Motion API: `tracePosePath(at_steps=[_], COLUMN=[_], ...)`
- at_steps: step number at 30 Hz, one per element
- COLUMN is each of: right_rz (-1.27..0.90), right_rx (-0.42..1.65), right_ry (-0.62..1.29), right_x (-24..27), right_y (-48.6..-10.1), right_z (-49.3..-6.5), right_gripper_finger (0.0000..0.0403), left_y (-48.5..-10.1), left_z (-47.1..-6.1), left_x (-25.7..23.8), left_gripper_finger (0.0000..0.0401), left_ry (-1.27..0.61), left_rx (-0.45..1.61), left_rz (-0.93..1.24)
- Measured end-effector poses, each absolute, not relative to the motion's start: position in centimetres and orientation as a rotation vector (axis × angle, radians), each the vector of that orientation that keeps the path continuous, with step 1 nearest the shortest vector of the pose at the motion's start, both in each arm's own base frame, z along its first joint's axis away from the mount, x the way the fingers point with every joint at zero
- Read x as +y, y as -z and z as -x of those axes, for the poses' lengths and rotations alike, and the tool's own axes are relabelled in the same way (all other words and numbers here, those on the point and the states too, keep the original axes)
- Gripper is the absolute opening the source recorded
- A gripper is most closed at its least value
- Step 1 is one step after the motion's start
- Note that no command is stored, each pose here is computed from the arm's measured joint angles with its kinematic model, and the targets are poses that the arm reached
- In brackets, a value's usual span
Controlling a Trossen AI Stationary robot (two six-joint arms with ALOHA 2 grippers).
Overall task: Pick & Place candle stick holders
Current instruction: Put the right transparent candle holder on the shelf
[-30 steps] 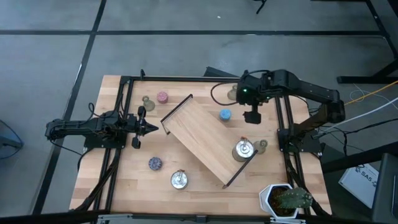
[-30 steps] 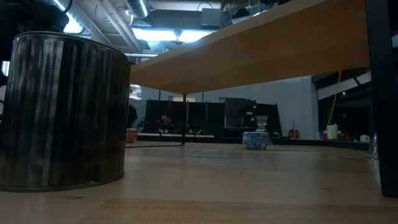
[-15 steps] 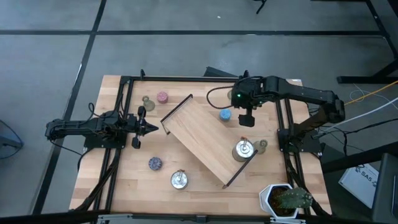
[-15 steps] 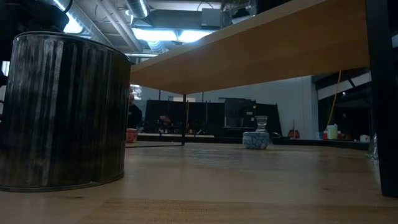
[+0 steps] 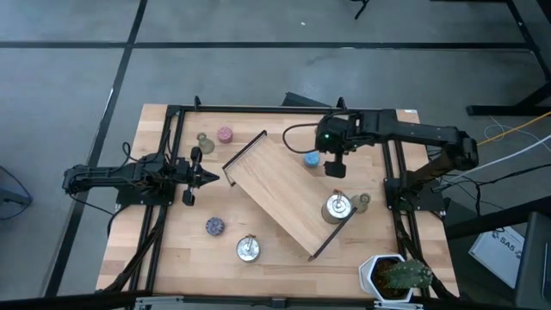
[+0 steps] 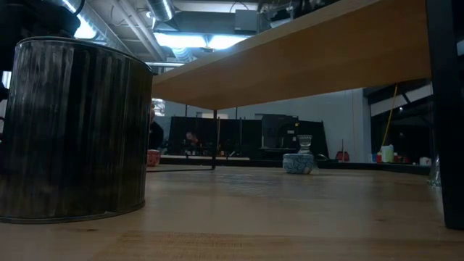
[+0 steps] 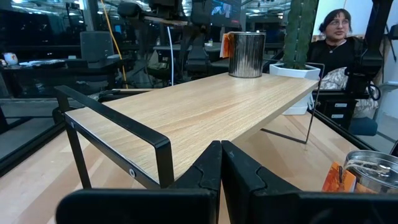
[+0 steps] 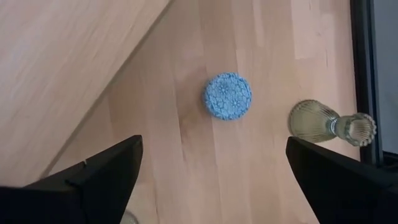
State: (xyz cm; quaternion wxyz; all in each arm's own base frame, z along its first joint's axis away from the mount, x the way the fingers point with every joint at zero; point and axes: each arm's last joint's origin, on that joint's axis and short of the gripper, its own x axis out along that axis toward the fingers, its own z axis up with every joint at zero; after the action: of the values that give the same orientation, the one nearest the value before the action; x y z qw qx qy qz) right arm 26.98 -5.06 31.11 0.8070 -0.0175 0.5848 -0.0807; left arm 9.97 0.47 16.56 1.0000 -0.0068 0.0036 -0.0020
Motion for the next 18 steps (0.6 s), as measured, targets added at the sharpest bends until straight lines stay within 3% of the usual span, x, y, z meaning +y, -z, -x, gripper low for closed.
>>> tracePosePath(at_steps=[18], right_rz=[0.038], right_rx=[1.206], right_ry=[0.176], right_x=[-5.2], right_y=[-28.9], right_z=[-27.6], right_gripper_finger=[0.0399], left_y=[-16.6], left_z=[-10.0], left_x=[0.5], left_gripper_finger=[0.0004], left_ry=[0.004], left_rx=[0.007], left_rz=[0.014])
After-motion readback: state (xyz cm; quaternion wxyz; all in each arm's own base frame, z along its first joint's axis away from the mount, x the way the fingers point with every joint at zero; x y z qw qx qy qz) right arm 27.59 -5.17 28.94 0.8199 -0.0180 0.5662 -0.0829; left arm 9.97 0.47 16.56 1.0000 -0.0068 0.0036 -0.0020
